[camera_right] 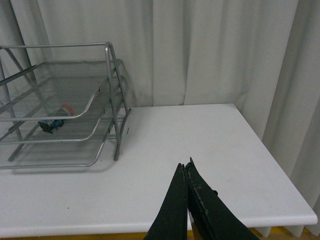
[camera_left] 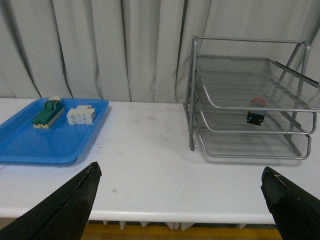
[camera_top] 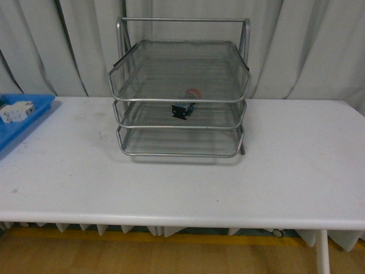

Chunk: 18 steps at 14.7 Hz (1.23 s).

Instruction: Place button on rack with both arms

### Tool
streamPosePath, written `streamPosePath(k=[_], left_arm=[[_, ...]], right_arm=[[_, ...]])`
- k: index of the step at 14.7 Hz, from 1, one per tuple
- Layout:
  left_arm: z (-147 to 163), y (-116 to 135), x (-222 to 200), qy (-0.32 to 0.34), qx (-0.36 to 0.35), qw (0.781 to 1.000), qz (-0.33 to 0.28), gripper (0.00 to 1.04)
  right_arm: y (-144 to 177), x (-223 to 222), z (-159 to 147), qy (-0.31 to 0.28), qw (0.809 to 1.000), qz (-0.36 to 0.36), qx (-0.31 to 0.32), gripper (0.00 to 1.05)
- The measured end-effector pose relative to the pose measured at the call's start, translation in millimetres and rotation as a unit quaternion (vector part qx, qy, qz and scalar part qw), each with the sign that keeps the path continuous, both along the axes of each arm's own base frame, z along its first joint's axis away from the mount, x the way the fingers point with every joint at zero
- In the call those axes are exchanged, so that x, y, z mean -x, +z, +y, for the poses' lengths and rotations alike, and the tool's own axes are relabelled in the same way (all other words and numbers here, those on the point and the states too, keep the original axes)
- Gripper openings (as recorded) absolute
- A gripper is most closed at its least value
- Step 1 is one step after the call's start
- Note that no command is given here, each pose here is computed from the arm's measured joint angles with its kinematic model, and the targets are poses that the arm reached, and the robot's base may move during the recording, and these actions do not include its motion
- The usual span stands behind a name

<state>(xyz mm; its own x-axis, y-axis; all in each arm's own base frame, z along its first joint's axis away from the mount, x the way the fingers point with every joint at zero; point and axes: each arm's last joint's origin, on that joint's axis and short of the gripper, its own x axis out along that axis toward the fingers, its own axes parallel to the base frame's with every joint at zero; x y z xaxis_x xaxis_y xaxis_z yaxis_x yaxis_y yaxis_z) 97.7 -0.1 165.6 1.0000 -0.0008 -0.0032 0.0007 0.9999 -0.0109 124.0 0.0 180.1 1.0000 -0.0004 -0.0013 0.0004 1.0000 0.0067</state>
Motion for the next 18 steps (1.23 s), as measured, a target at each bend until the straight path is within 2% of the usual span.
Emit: streamPosePath(k=[4, 13, 15, 17, 18], left_arm=[[0.0, 0.0, 0.0, 0.0, 0.0, 1.0, 0.0, 0.98], [0.0, 0.0, 0.0, 0.0, 0.0, 1.0, 0.0, 0.98], [0.0, 0.0, 0.0, 0.0, 0.0, 1.0, 0.0, 0.98], [0.0, 0.0, 0.0, 0.0, 0.0, 1.0, 0.0, 0.98], [0.0, 0.0, 0.0, 0.0, 0.0, 1.0, 0.0, 0.98]], right_arm=[[-10.8, 7.7, 0.0, 0.0, 1.0, -0.002, 0.0, 0.02], [-10.1, 15.1, 0.0, 0.0, 1.0, -0.008, 0.0, 0.02], [-15.8, 21.2, 0.0, 0.001, 1.0, 0.018, 0.0, 0.02], [-10.2, 27.1, 0.0, 0.0, 1.0, -0.014, 0.0, 0.02], [-13.5, 26.8, 0.0, 0.0, 1.0, -0.002, 0.0, 0.02]])
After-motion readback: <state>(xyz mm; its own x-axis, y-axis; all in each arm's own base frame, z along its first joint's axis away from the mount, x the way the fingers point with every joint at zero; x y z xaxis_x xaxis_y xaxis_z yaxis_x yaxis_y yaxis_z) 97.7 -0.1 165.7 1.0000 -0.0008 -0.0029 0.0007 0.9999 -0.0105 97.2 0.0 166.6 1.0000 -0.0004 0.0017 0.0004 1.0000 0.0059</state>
